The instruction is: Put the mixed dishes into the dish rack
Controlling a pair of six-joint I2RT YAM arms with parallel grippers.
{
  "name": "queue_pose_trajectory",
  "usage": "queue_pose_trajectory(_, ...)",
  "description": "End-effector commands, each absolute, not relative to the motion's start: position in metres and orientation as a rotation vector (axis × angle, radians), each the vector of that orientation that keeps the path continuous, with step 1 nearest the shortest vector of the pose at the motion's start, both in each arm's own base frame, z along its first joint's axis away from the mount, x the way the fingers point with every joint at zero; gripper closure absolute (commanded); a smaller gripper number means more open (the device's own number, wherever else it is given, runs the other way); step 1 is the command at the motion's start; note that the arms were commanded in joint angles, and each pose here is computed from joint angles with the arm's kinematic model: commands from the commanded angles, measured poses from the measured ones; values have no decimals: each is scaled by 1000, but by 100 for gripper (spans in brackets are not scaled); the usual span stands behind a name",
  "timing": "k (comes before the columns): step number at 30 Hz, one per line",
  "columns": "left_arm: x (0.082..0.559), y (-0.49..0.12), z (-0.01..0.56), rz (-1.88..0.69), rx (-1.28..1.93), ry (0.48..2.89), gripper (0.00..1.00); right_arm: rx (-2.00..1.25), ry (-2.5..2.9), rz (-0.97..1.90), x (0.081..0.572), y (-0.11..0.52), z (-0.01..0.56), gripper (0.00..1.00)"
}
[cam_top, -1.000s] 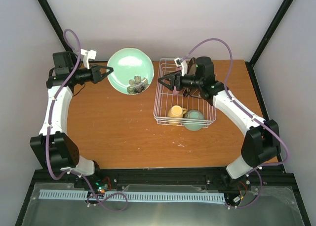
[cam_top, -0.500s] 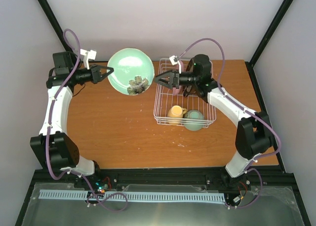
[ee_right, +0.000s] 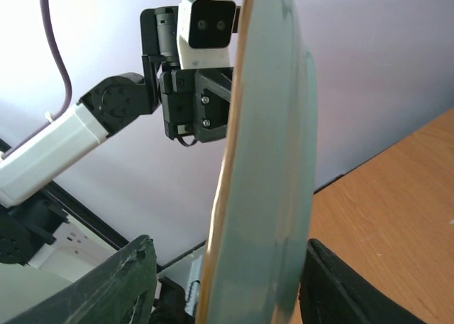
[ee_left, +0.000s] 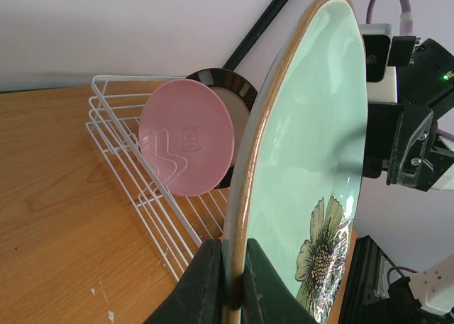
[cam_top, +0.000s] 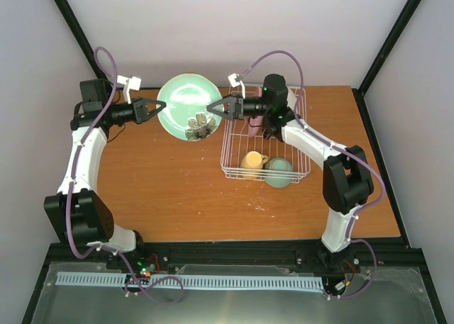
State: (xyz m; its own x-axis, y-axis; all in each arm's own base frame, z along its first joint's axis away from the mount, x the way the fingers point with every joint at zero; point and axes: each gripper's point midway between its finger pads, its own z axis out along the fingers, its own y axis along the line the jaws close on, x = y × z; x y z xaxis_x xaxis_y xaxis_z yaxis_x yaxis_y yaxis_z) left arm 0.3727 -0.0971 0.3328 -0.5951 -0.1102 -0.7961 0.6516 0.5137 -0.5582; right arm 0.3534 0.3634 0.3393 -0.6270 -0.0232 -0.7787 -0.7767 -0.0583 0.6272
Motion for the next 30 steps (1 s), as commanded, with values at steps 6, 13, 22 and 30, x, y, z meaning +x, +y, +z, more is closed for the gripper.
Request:
queue_pose_trajectory(6, 353, -112, 374, -1216, 571, 1775, 99, -905, 1597, 1838, 347, 386, 348, 64)
queue_pose_trajectory(13, 354, -114, 371, -1222, 570, 1776, 99, -906, 1551, 1884, 343, 385, 352, 97)
queue_pose_trajectory(22, 369, -105, 360, -1111, 494, 1849, 53, -812, 1570, 1823, 351, 376, 355, 97)
queue_pose_trajectory(30, 393, -73, 362, -786, 348, 1910, 0, -590, 1778, 1307, 381, 338, 348, 97)
